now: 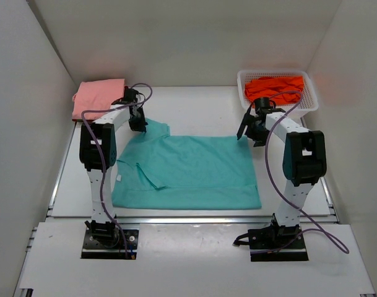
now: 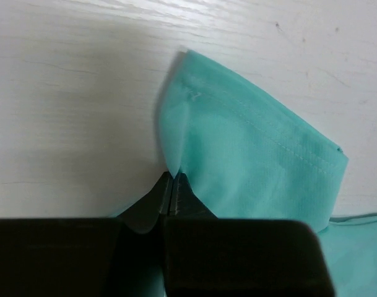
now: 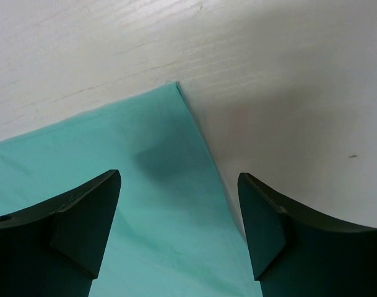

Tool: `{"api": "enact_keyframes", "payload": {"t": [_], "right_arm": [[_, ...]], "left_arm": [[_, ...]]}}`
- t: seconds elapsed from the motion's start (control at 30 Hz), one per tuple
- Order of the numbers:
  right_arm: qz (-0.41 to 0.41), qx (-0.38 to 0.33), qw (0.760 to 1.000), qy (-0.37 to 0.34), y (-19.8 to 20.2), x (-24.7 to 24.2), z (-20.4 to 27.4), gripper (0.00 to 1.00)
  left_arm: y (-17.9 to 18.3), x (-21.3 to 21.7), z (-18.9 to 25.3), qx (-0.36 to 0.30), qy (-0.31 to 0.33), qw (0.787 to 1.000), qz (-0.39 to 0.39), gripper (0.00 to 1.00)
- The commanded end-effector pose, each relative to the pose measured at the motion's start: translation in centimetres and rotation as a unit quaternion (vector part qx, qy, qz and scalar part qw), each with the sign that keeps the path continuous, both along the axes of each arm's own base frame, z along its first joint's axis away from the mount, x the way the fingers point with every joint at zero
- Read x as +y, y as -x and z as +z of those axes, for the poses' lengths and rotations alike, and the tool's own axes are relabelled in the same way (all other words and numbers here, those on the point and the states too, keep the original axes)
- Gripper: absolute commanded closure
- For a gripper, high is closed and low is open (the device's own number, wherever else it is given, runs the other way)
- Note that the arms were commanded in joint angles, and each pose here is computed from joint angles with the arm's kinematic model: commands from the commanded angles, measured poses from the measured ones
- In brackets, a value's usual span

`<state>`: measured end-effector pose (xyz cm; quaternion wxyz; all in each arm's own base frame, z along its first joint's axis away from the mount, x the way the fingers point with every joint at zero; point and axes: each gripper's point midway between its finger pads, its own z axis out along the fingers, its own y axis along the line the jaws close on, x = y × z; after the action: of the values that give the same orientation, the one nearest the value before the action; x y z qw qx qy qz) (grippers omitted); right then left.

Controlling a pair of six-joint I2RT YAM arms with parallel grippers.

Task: Fold and stack the t-shirts
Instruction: Grap the side of the flattened tshirt furthest away from the robot with both arms

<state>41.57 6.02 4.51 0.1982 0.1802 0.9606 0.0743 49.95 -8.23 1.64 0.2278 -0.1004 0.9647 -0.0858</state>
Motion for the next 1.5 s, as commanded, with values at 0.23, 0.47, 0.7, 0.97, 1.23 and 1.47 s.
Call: {"api": "enact_keyframes", "payload": {"t": [0.23,0.47,0.7,0.97,1.23,1.47], "right_arm": [[-0.046,-0.009,0.998,0.035,-4.1,-0.9,-1.6,0.32],[-0.045,0.008,0.998,0.033,-4.2,-0.7,-2.4,1.0],[-0.028,-0.038,0.999,0.024,-5.6,-0.9,0.1,1.0],[0.041,-0.097,0.994,-0.03,-6.1,0.0,1.6,1.0],[0.064,-0.154,0.983,-0.076,-4.5,0.7,4.2,1.0],[0.069,-0.151,0.982,-0.095,-1.1,0.8,4.7,1.0]], "left_arm": [[2.3,0.1,1.7,0.012,0.008,1.0,0.014,1.0],[3.1,0.8,2.0,0.01,0.018,1.0,0.023,1.0],[2.2,0.8,3.8,-0.004,0.032,0.999,0.03,1.0],[1.3,0.7,8.8,-0.045,0.07,0.996,0.031,1.0],[6.9,2.1,10.0,-0.053,0.093,0.993,0.047,1.0],[11.2,2.6,10.9,-0.06,0.087,0.993,0.046,1.0]]}}
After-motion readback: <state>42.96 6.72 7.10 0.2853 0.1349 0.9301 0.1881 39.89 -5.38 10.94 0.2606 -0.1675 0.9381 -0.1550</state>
